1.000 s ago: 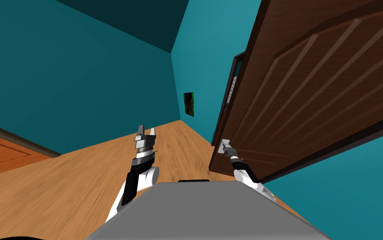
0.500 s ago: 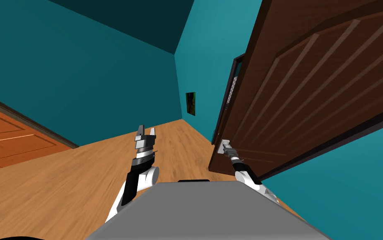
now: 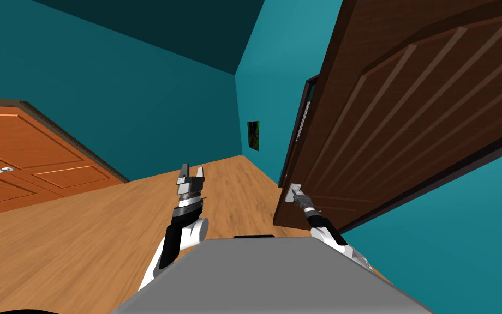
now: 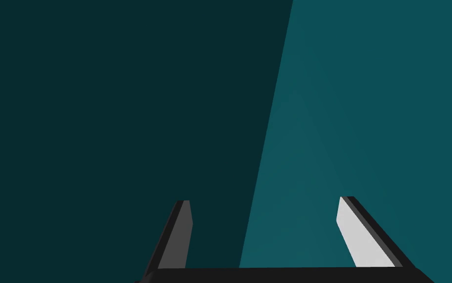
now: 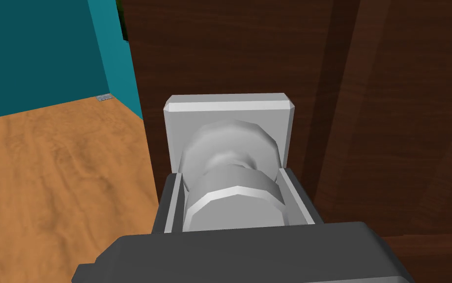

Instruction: Pull the door open

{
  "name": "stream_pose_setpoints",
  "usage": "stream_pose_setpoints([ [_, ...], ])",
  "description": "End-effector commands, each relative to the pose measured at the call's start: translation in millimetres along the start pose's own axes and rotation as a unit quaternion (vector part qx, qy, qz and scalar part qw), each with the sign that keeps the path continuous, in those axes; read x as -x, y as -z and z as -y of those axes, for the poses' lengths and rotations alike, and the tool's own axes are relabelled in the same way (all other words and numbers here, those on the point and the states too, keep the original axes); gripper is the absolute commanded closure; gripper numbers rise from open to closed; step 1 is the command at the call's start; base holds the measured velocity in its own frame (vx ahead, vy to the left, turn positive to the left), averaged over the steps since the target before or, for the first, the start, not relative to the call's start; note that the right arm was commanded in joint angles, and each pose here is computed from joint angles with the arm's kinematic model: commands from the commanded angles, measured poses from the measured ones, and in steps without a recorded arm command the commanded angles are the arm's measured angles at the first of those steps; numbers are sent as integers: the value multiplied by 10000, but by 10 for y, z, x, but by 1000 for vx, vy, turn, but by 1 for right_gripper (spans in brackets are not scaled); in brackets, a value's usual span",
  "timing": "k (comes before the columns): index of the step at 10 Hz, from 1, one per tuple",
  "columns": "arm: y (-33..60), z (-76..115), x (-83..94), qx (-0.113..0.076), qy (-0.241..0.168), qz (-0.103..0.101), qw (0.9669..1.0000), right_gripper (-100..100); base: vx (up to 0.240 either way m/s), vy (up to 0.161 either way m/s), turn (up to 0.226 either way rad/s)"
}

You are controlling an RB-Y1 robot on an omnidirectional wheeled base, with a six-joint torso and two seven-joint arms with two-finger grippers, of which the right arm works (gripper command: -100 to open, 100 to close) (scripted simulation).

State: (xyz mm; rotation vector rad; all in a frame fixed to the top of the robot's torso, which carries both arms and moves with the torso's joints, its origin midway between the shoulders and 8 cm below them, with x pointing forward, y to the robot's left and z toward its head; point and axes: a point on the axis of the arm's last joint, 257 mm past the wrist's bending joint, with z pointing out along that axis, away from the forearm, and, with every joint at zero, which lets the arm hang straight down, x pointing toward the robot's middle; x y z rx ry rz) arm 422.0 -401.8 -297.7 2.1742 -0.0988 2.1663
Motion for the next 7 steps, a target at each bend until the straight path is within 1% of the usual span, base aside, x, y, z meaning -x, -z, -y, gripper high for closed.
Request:
stream_pose_setpoints([
  [1,32,27,-13,-80,-14,-19,10000,100,-216,-72,145],
  [4,83,48,-15,-181,-23,-18,9998,100,-188,-55,96],
  [5,75,43,-5,-164,-12,-1,9999,100,-74,-25,30],
  [6,182,40,17,-243,10,3,9997,100,-62,-9,46],
  [7,242,34,16,-289,25,-9,9996,100,-74,-19,33],
])
